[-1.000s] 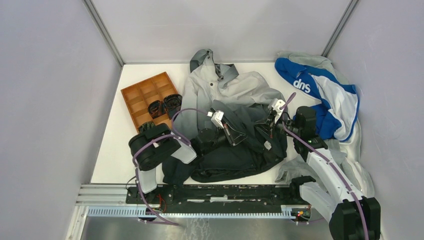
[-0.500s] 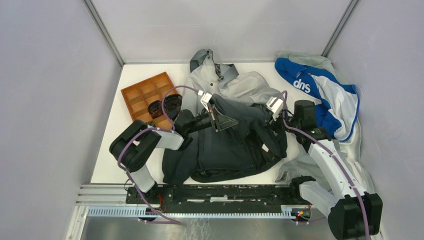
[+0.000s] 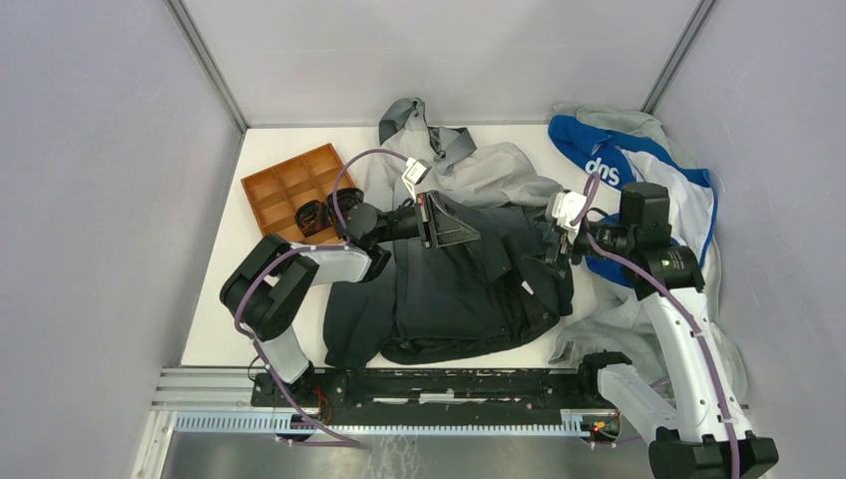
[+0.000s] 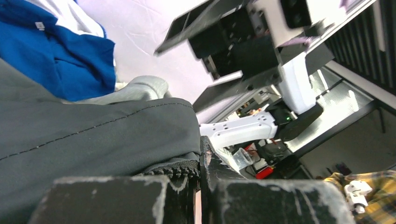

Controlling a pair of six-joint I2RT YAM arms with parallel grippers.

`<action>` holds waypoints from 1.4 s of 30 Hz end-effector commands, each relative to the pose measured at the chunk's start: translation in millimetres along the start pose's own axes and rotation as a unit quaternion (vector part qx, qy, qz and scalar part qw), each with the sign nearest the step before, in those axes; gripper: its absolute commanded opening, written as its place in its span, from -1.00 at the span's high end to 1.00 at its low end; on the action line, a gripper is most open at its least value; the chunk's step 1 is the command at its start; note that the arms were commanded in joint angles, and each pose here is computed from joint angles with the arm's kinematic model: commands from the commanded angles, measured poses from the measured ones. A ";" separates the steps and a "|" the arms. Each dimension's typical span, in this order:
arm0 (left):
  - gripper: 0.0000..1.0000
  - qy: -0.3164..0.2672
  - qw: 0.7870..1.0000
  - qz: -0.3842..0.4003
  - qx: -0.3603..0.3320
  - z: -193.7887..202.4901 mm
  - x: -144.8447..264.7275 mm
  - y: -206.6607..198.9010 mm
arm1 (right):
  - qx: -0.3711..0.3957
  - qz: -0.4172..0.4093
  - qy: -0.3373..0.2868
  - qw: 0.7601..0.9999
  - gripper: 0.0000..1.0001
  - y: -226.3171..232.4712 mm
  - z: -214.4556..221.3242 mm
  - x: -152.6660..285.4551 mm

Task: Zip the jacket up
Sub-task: Adjust the jacket at the center of the board.

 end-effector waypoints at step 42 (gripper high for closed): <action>0.59 -0.003 0.998 -0.054 -0.028 -5.5 -9.7 5.4 | 0.015 -0.034 0.035 0.999 1.00 48.2 61.8 3.6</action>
Point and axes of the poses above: each gripper's point midway between its finger pads, its own x axis back along the fingers, its own y axis along the line the jaws close on, z = x × y, the point moved 2 cm from there along x, back along the fingers, and after that the axes turned 10 degrees about -x, right-handed, at the moved point
